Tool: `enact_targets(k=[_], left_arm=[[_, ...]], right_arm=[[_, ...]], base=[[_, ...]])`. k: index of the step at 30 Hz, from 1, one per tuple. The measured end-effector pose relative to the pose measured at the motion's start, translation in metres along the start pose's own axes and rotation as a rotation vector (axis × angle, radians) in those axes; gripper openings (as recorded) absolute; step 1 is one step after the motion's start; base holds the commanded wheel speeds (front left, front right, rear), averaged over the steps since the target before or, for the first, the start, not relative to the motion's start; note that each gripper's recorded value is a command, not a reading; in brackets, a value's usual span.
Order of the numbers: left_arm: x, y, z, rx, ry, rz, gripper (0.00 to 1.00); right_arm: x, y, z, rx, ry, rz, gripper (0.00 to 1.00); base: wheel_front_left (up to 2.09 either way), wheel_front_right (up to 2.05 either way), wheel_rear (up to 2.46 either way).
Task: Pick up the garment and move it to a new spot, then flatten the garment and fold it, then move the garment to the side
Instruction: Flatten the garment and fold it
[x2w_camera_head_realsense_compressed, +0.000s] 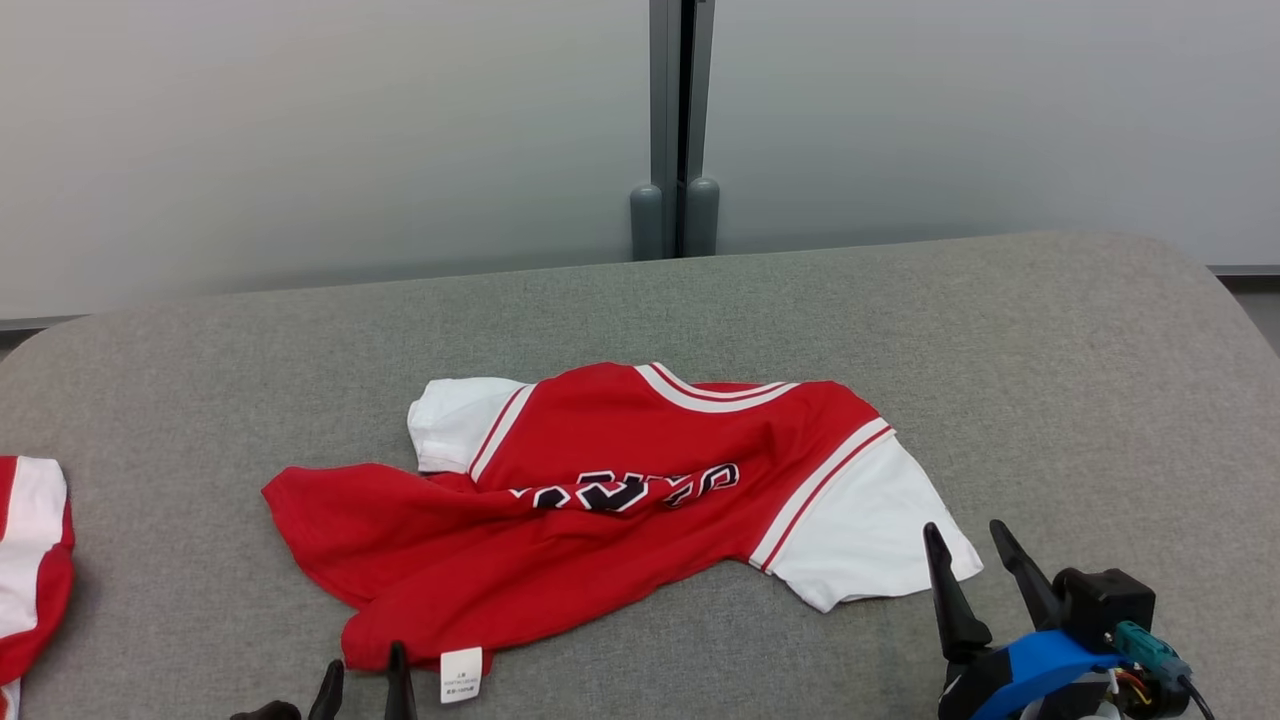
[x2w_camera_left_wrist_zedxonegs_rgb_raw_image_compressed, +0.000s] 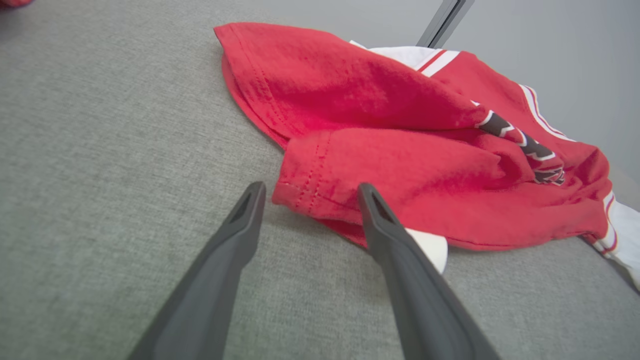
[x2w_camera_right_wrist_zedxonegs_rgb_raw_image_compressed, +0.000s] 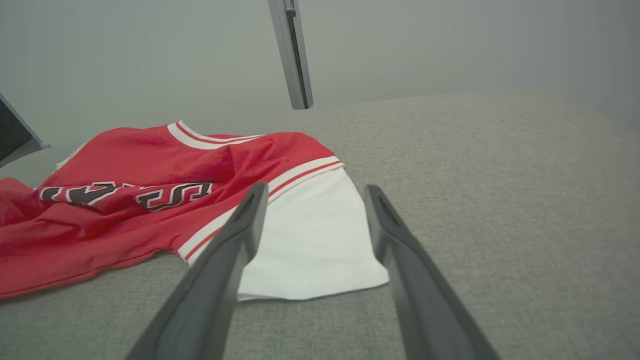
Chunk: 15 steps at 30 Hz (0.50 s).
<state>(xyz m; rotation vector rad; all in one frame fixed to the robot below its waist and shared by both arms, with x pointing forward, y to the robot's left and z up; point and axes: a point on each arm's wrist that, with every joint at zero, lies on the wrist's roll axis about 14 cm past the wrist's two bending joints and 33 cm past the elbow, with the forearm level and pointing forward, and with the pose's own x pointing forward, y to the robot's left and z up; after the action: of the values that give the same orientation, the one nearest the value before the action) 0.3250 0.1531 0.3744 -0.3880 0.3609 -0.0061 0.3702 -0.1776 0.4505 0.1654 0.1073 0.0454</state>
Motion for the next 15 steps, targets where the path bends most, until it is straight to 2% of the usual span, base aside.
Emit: enact_targets(k=[15], left_arm=[[0.012,-0.006,0.005,0.009,-0.002,-0.030,1.00]], right_arm=[[0.002,-0.004,-0.008,0.004,0.026,-0.011,1.00]], base=[[0.00,0.00,0.00]])
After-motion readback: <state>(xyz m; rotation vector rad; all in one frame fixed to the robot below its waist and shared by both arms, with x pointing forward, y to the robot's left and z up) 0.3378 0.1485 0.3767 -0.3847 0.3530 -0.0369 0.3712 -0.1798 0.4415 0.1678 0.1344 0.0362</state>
